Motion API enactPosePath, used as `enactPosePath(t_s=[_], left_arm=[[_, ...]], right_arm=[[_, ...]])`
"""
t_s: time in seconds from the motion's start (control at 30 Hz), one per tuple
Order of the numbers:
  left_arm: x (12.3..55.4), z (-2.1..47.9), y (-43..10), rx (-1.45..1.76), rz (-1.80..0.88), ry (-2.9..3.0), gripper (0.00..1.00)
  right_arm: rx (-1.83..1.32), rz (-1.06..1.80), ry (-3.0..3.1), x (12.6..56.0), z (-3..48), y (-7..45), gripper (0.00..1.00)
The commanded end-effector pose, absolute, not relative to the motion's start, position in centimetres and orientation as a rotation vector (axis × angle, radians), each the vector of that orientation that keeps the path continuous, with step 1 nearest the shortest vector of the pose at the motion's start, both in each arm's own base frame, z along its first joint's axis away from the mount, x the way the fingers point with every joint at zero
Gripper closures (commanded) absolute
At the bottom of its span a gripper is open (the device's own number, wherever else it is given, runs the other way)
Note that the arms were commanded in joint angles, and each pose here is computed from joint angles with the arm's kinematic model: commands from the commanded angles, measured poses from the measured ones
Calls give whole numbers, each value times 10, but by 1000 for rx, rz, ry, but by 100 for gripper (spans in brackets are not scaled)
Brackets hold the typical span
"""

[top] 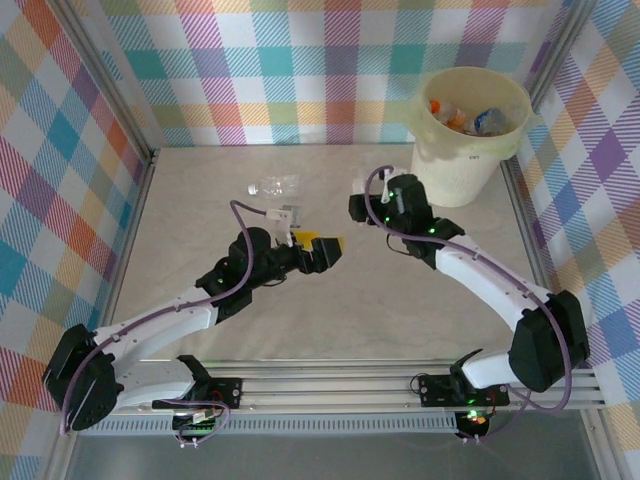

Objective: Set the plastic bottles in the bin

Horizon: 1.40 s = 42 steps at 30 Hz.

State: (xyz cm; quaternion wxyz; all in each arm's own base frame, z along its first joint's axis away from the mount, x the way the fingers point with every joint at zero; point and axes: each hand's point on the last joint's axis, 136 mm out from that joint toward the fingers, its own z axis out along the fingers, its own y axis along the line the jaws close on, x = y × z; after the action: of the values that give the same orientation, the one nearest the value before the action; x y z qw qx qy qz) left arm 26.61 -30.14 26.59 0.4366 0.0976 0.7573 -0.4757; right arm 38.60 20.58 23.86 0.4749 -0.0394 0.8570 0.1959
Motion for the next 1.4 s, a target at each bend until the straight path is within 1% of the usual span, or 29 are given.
enactPosePath(t_s=[0.0,0.27,0.43,0.6,0.73,0.9,1.13,1.37], left_arm=[[264,282,-312,311,-1245,1824,0],[271,272,-314,275,-1228,1868,0],[274,264,-312,247,-1209,1897,0],[275,256,-307,219,-1185,1923,0],[275,250,-302,197,-1165,1935,0],[278,243,-298,159,-1149,1942,0],[281,239,-298,150,-1136,1957,0],[284,234,-300,142,-1120,1974,0]], right_arm=[[-101,596,1884,404,314,197,26],[4,608,1736,445,388,144,26],[97,486,1715,475,418,100,25],[225,486,1720,507,422,47,24],[271,449,1770,532,420,15,24],[384,352,1871,558,403,-24,23],[464,291,1917,585,387,-46,22],[556,389,1859,621,375,-47,18]])
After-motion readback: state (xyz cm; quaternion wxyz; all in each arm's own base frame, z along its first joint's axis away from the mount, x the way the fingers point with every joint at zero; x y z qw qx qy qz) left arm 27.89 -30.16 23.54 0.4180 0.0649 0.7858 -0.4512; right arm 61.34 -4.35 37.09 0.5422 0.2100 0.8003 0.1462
